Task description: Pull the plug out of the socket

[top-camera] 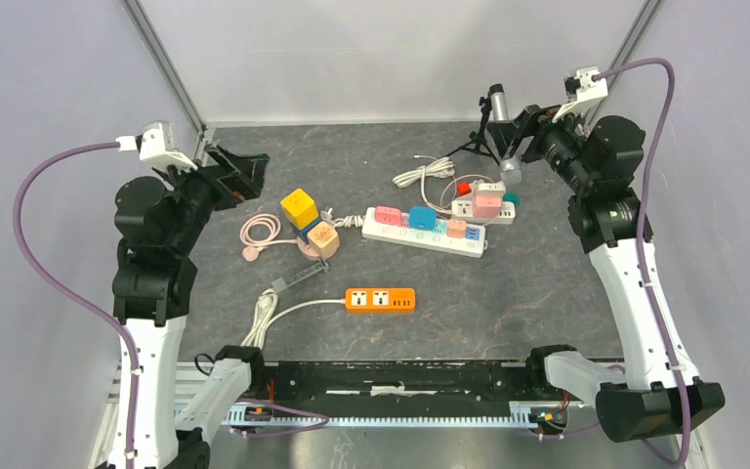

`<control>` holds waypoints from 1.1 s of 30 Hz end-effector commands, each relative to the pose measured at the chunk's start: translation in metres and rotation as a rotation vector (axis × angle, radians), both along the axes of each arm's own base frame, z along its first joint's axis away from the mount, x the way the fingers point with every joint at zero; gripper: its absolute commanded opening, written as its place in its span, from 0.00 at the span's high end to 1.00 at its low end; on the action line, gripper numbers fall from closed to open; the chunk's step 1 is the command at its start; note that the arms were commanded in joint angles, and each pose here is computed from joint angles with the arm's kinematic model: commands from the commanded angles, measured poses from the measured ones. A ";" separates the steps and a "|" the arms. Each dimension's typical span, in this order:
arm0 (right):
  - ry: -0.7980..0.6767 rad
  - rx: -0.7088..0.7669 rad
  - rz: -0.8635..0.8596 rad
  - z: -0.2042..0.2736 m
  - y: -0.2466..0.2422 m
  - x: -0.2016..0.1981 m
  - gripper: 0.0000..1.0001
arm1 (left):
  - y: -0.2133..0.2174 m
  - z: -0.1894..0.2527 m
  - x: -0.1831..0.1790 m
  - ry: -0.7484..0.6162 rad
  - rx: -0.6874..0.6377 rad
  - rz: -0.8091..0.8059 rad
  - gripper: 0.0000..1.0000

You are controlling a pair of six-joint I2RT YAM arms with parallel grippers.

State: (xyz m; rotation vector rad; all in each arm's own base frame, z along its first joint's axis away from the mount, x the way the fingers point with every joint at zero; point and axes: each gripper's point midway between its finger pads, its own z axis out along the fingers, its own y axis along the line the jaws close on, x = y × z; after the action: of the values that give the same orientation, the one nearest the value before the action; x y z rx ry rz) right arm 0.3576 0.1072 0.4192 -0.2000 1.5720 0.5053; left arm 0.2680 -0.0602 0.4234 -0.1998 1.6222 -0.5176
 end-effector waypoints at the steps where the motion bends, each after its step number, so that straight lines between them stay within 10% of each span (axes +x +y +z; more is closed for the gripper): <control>1: -0.042 0.020 0.005 0.006 0.000 -0.005 0.24 | -0.004 0.013 -0.003 -0.052 -0.087 -0.006 0.00; 11: 0.024 -0.042 -0.003 -0.024 -0.002 0.002 0.19 | 0.005 -0.026 0.006 0.061 -0.117 0.060 0.00; 22: 0.292 -0.122 -0.134 -0.116 -0.028 0.001 0.13 | -0.065 -0.075 0.035 0.318 -0.238 -0.304 0.00; 33: 0.365 -0.132 0.161 -0.169 0.059 -0.030 0.13 | -0.014 -0.163 0.056 0.519 -0.121 0.042 0.00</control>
State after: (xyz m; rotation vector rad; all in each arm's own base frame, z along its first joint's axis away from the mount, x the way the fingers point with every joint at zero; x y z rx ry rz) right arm 0.3347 0.1250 0.2438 -0.2387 2.0125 0.5093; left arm 0.3182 -0.1026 0.2875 -0.3523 2.0410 -0.7569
